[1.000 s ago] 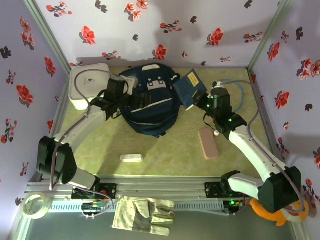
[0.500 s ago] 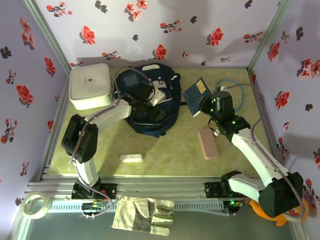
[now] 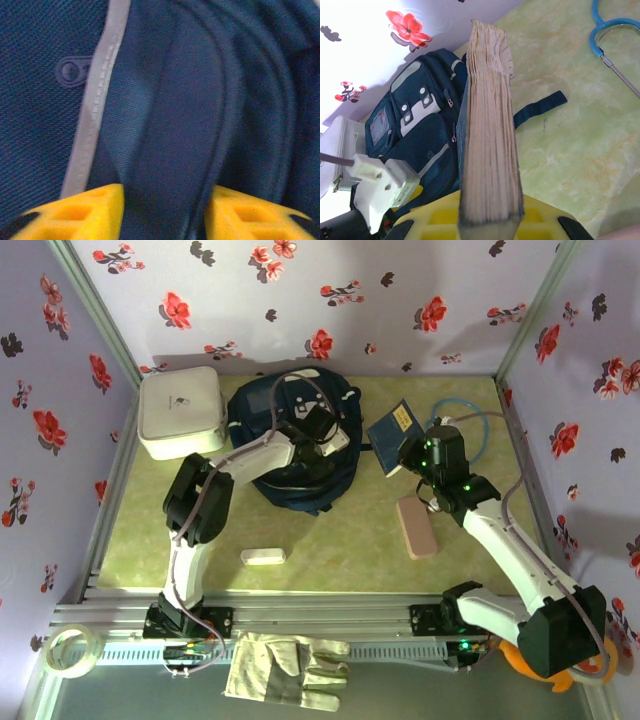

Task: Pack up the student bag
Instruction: Open the student bag at the top-center of the table, then place the book in the student bag, then close the student bag at the top-center of the table.

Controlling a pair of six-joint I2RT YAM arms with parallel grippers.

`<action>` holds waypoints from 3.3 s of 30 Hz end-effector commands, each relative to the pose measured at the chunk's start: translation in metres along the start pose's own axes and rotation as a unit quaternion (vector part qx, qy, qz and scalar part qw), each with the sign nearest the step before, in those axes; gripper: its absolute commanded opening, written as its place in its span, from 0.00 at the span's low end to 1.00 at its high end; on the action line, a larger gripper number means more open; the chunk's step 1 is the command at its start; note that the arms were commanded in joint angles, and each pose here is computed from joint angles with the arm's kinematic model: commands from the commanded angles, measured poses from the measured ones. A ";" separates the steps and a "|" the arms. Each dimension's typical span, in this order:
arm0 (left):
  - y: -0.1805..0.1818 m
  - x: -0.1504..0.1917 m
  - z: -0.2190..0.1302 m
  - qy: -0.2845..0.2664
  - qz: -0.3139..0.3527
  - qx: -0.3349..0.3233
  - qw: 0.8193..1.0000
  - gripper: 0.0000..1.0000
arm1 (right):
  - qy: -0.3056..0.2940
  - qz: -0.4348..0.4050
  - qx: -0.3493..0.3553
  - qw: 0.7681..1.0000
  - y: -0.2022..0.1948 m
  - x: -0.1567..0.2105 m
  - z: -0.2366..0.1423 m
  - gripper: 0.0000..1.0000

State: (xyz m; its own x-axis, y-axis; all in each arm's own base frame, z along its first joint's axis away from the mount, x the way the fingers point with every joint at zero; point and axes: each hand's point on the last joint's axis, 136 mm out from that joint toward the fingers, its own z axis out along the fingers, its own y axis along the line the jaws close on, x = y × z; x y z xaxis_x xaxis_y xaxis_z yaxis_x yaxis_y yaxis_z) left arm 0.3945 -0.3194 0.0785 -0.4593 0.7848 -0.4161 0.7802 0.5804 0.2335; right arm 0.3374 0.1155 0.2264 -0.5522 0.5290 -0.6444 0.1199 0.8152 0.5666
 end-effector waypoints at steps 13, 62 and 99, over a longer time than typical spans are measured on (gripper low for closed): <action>0.048 -0.055 -0.085 -0.119 -0.082 -0.096 0.985 0.00 | -0.045 -0.004 0.023 0.999 -0.018 -0.012 -0.029 0.08; 0.058 -0.131 -0.216 -0.322 -0.245 -0.007 0.914 0.00 | 0.116 0.211 -0.071 0.968 0.065 0.104 0.147 0.07; 0.068 -0.082 -0.158 -0.252 -0.315 0.054 0.913 0.17 | 0.151 0.303 -0.027 0.940 0.018 0.094 0.090 0.78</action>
State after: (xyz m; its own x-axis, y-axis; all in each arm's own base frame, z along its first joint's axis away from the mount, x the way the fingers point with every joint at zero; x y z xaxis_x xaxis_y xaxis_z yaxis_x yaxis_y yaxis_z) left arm 0.4132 -0.3162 0.2465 -0.6270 0.1670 -0.7609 0.4921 0.8421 -0.2207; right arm 0.3863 0.2309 0.1372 -0.6395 0.7681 0.0327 0.3934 0.2904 0.8723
